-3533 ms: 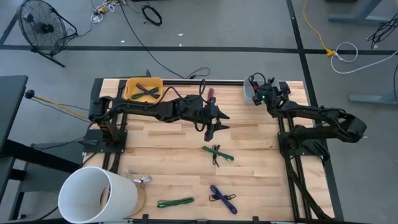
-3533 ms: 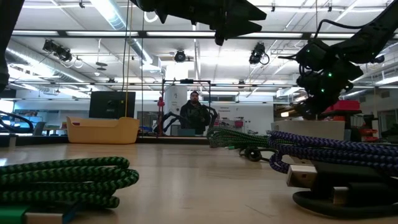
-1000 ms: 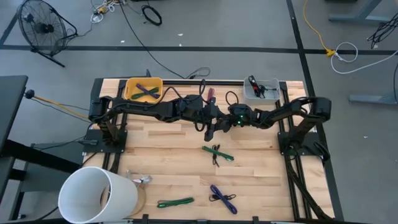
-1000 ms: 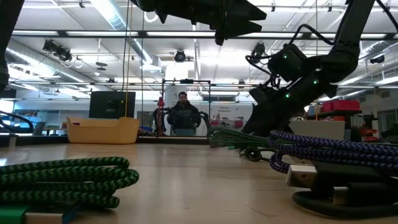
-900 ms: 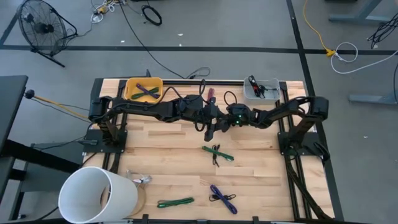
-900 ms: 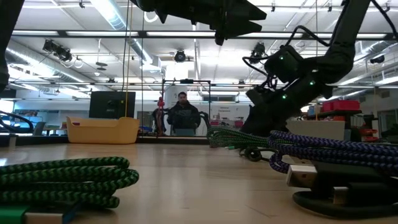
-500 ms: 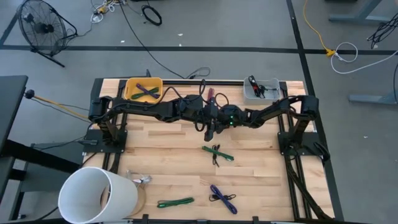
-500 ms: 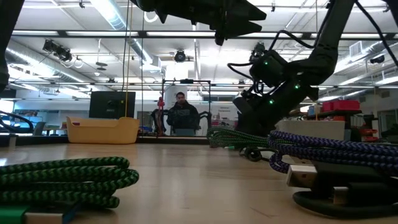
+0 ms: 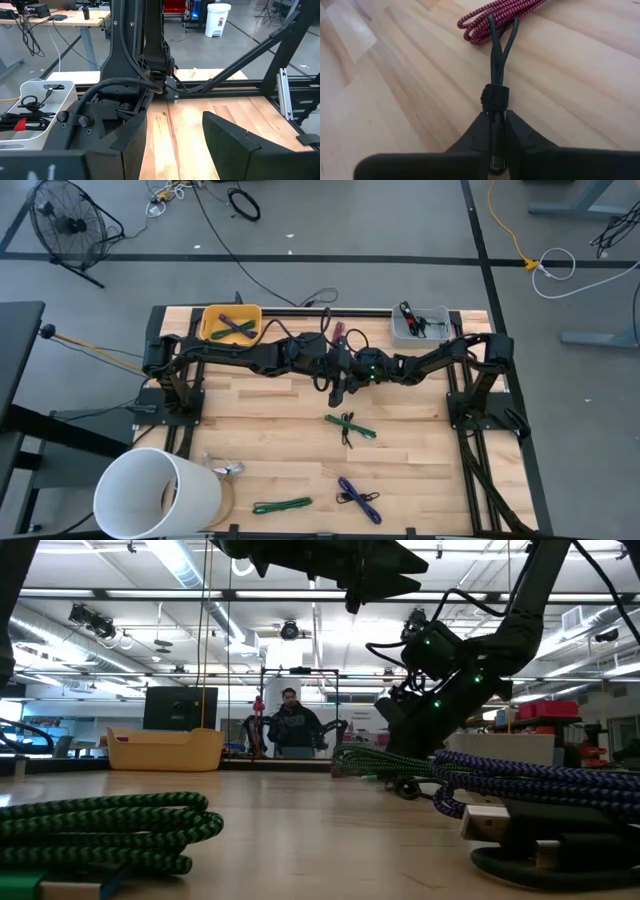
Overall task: Pick & Place USB Port
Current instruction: Put the black charger cable into the gray bin
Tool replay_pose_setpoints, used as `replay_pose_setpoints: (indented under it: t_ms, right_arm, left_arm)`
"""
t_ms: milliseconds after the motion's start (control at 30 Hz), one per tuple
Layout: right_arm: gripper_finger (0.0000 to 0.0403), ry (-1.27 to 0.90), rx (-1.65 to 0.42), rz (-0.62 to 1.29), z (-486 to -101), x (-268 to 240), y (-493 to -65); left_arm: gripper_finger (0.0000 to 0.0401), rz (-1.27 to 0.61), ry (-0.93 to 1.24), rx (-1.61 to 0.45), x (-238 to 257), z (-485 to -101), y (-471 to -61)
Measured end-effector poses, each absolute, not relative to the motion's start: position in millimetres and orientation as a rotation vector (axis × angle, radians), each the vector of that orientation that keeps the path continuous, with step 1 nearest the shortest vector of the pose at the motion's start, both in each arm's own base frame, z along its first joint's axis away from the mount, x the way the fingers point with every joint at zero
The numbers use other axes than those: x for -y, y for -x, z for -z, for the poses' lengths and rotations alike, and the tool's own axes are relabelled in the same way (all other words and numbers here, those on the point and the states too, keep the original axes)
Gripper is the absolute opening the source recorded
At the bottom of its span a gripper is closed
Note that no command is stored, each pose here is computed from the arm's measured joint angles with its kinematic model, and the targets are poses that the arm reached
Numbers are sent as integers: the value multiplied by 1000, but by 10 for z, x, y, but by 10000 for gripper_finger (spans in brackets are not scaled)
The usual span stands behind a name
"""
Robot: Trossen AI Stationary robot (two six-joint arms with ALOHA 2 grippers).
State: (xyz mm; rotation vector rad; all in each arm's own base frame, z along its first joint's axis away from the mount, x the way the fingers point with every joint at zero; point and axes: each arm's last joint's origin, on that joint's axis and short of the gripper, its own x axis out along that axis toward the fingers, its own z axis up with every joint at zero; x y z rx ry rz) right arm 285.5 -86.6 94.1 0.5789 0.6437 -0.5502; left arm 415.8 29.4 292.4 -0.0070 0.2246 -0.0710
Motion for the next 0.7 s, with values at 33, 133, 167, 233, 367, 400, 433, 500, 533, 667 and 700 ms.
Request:
replay_pose_setpoints:
  t_ms: [33, 133, 167, 233, 367, 400, 433, 500, 533, 667, 700]
  right_arm:
    - [23, -579, -653, 550, -966, 861, -2838]
    - [23, -562, -676, 558, -1092, 842, -2767]
    - [23, -552, -673, 562, -1160, 838, -2744]
    - [23, -518, -652, 591, -1329, 832, -2687]
    - [23, -452, -639, 640, -1662, 800, -2497]
    - [23, -433, -635, 656, -1763, 795, -2451]
    - [23, -414, -636, 675, -1865, 796, -2401]
    - [23, -364, -652, 739, -2069, 800, -2287]
    - [23, -333, -661, 780, -2166, 807, -2230]
    - [23, -242, -655, 908, -2550, 847, -2048]
    - [23, -227, -647, 923, -2633, 860, -2016]
  left_arm:
    - [197, 71, 7, -225, -296, -2924, -4158]
    - [197, 71, 12, -225, -294, -2924, -4158]
    - [197, 70, 12, -225, -294, -2924, -4158]
    - [197, 70, 13, -225, -295, -2924, -4158]
    - [197, 70, 13, -225, -294, -2924, -4158]
    - [197, 70, 13, -225, -296, -2924, -4158]
    - [197, 70, 14, -225, -296, -2924, -4158]
    - [197, 70, 13, -224, -297, -2925, -4157]
    - [197, 70, 10, -224, -298, -2925, -4158]
    - [197, 70, 7, -224, -298, -2925, -4158]
    - [197, 71, 6, -223, -297, -2925, -4158]
